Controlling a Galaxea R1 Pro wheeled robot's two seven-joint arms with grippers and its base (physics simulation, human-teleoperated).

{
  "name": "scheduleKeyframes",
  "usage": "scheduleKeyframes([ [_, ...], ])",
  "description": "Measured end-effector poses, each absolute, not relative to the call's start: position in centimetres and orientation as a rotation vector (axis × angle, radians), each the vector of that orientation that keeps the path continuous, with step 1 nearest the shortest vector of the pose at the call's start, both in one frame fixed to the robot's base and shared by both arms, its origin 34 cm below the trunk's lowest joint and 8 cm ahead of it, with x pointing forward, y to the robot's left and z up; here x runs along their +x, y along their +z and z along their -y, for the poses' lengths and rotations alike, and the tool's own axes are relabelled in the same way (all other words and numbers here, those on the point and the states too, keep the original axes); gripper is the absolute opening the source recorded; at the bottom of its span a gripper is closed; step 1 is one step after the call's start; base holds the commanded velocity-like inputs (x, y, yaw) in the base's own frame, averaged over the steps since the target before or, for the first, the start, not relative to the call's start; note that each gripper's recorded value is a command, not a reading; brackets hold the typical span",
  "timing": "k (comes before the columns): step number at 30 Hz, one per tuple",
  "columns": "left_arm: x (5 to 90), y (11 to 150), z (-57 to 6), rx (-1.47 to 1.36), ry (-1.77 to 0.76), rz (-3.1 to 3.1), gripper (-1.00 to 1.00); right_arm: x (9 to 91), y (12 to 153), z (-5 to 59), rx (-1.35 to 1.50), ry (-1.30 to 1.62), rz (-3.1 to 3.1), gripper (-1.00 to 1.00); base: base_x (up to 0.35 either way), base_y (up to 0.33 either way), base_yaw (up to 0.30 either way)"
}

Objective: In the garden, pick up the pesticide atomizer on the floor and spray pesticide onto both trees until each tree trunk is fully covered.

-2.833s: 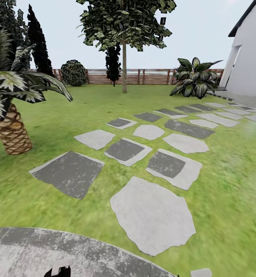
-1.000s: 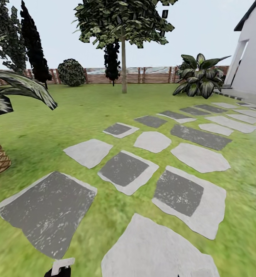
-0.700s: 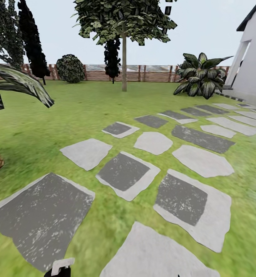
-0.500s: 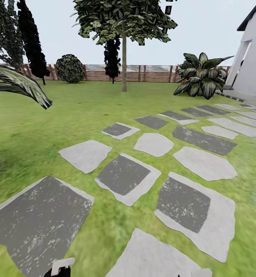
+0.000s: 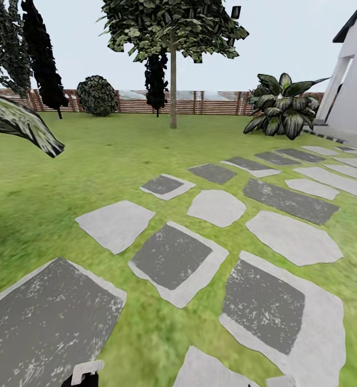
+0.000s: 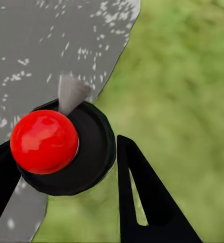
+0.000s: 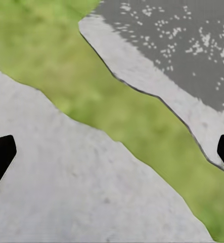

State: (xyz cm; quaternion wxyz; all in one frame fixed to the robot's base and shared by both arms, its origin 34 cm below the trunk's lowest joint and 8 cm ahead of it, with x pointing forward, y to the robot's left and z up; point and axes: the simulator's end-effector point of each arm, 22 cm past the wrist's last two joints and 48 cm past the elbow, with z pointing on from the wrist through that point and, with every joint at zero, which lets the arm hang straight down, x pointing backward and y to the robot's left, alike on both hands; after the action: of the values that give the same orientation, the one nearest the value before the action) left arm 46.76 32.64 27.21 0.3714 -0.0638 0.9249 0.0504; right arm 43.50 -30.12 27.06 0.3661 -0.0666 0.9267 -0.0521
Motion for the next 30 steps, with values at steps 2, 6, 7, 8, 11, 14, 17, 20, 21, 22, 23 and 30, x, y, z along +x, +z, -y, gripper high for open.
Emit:
scheduleKeyframes([
  [2, 46.76, 27.21, -32.63, -0.164, 0.129, -2.371, -1.0, 43.49, 27.05, 30.12, -0.171, -0.134, -2.382, 1.0, 0.339, 0.0, 0.0],
  [6, 46.77, 27.21, -32.64, -0.164, 0.129, -2.371, -1.0, 43.49, 27.05, 30.09, -0.171, -0.133, -2.382, 1.0, 0.339, 0.0, 0.0],
  [7, 46.77, 27.21, -32.64, -0.164, 0.129, -2.371, -1.0, 43.5, 27.06, 30.12, -0.171, -0.133, -2.382, 1.0, 0.339, 0.0, 0.0],
  [8, 46.76, 27.21, -32.63, -0.163, 0.129, -2.371, -1.0, 43.49, 27.05, 30.11, -0.171, -0.133, -2.382, 1.0, 0.339, 0.0, 0.0],
  [11, 46.79, 27.22, -32.64, -0.164, 0.129, -2.371, -1.0, 43.5, 27.05, 30.09, -0.171, -0.133, -2.382, 1.0, 0.339, 0.0, 0.0],
  [14, 46.76, 27.21, -32.65, -0.164, 0.129, -2.371, -1.0, 43.51, 27.06, 30.09, -0.171, -0.133, -2.382, 1.0, 0.339, 0.0, 0.0],
  [17, 46.76, 27.21, -32.65, -0.164, 0.129, -2.371, -1.0, 43.53, 27.08, 30.11, -0.172, -0.133, -2.381, 1.0, 0.339, 0.0, 0.0],
  [20, 46.77, 27.21, -32.62, -0.164, 0.129, -2.371, -1.0, 43.55, 27.09, 30.1, -0.172, -0.133, -2.381, 1.0, 0.339, 0.0, 0.0],
  [21, 46.76, 27.21, -32.63, -0.164, 0.129, -2.371, -1.0, 43.55, 27.09, 30.1, -0.171, -0.134, -2.381, 1.0, 0.339, 0.0, 0.0],
  [22, 46.76, 27.2, -32.62, -0.164, 0.129, -2.371, -1.0, 43.55, 27.09, 30.09, -0.172, -0.133, -2.381, 1.0, 0.339, 0.0, 0.0],
  [23, 46.76, 27.2, -32.63, -0.164, 0.129, -2.371, -1.0, 43.55, 27.09, 30.08, -0.172, -0.133, -2.381, 1.0, 0.339, 0.0, 0.0],
  [30, 46.8, 27.22, -32.64, -0.164, 0.129, -2.371, -1.0, 43.55, 27.08, 30.06, -0.172, -0.132, -2.381, 1.0, 0.339, 0.0, 0.0],
])
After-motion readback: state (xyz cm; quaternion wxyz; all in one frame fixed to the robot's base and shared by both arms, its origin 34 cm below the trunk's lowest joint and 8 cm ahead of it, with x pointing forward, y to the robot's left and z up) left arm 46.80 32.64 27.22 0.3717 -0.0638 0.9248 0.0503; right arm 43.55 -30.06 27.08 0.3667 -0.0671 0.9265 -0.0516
